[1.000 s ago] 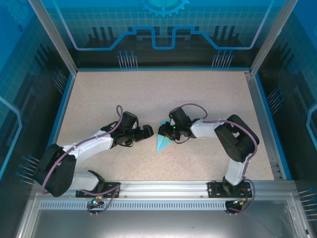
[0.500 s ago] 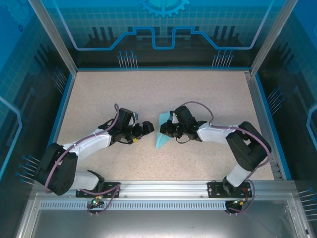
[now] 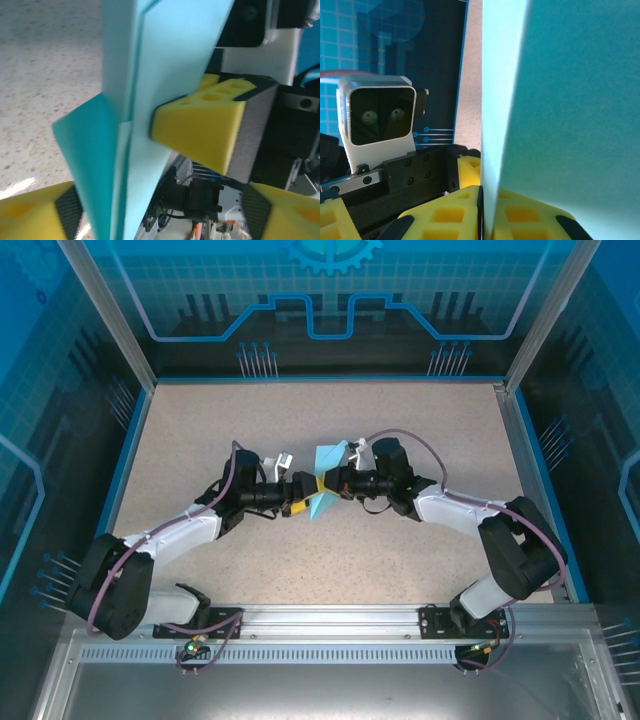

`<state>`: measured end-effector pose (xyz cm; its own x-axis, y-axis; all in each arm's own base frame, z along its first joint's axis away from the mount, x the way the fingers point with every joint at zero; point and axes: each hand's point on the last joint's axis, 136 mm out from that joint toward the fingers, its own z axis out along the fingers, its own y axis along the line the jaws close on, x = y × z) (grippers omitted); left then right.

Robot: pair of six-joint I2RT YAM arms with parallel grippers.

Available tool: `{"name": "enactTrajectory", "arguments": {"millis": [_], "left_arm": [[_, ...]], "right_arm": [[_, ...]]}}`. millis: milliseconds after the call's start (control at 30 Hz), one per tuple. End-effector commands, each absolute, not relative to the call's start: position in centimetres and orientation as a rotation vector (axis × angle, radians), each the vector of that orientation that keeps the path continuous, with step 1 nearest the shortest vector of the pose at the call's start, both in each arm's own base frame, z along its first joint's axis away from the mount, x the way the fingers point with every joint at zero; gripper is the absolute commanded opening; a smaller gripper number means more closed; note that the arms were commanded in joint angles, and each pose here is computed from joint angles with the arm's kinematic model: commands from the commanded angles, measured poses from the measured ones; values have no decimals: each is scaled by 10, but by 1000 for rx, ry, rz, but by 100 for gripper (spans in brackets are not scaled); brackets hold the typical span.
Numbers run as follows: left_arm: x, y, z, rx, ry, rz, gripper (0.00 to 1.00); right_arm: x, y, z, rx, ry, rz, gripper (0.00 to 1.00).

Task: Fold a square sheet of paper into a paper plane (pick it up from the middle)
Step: Pick up the paper from the center of the table, then turn over the paper at the center of the table.

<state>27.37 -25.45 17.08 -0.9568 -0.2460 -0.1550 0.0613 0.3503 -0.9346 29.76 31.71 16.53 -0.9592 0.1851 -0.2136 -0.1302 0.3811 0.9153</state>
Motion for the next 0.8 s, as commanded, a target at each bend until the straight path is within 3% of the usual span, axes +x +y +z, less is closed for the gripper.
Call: {"name": "enactTrajectory", "arguments": {"millis": [0,367,600,667,767], "left_arm": [[271,-259,185,-92,2280,-1735,72],[274,-257,184,-96,2271,-1704,36],[275,-253,176,-111,2297,-1649,18],[276,-251,172,-124,2312,-1610,14],[276,-245,164,-136,2352,-1535,10]], "right_arm": [[298,319,190,21,2287,1738,13],[302,317,190,51,2282,1779,14],[303,313,183,63,2308,1750,20],[302,310,179,68,2332,1717,24],[300,300,172,70,2382,1599,40]]}}
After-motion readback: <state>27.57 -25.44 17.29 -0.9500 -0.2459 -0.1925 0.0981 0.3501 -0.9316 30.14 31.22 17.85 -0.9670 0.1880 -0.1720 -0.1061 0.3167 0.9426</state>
